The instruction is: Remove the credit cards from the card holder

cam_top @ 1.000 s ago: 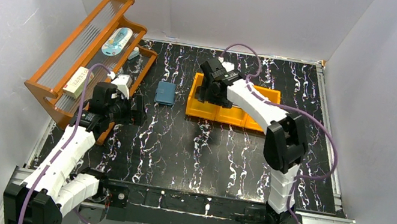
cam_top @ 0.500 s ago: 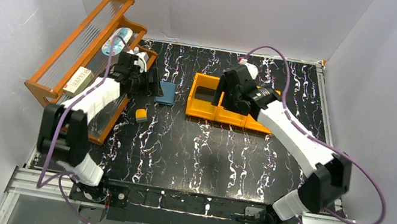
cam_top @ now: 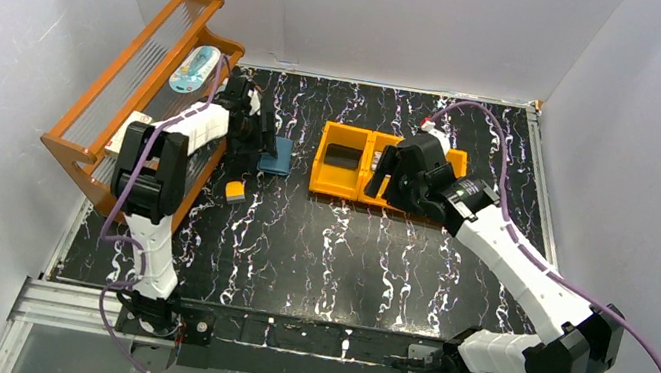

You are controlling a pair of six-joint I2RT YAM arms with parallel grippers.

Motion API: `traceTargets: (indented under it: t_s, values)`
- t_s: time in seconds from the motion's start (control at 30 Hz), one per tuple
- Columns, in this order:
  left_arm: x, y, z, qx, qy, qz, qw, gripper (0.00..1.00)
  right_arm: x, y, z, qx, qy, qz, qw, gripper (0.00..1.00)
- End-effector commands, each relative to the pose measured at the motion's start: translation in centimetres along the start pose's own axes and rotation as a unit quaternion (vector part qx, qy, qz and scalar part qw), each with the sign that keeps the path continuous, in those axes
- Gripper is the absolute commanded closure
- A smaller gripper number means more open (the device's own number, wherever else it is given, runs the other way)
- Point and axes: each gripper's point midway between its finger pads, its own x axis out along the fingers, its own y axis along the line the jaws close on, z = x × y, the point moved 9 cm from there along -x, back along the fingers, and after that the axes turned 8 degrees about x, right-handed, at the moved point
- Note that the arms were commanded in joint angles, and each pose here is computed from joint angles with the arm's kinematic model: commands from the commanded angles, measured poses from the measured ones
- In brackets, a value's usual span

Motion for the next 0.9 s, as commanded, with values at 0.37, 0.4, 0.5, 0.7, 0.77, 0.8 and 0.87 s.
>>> traceTargets:
  t_s: [0.37, 0.4, 0.5, 0.7, 0.77, 0.8, 0.87]
  values:
    - [1.5, -2.0, -4.4, 0.096, 0.063, 0.087, 0.990, 0.62, 1.2, -1.4, -2.5, 0.029, 0.042, 0.001, 0.999, 0.17]
    - [1.2, -2.1, -4.7, 0.103, 0.059, 0.093, 0.989, 0.67, 1.3, -1.5, -2.7, 0.030, 0.045, 0.001, 0.999, 0.17]
    - [0.0, -2.2, -5.4, 0.102, 0.045, 0.099, 0.989, 0.78, 1.4, -1.8, -3.1, 0.032, 0.053, -0.002, 0.998, 0.17]
    - [-3.2, -2.9, -7.4, 0.101, 0.026, 0.076, 0.992, 0.83, 1.2, -2.3, -3.7, 0.038, 0.063, 0.003, 0.997, 0.17]
    - [-4.8, -3.4, -8.0, 0.105, 0.014, 0.063, 0.992, 0.84, 1.2, -2.4, -4.1, 0.053, 0.067, 0.008, 0.996, 0.17]
    - [-5.7, -3.7, -8.5, 0.105, 0.009, 0.056, 0.993, 0.84, 1.2, -2.5, -4.3, 0.056, 0.070, 0.011, 0.996, 0.17]
    - [-7.5, -4.3, -9.4, 0.108, -0.006, 0.041, 0.993, 0.84, 1.2, -2.7, -4.8, 0.066, 0.077, 0.020, 0.995, 0.16]
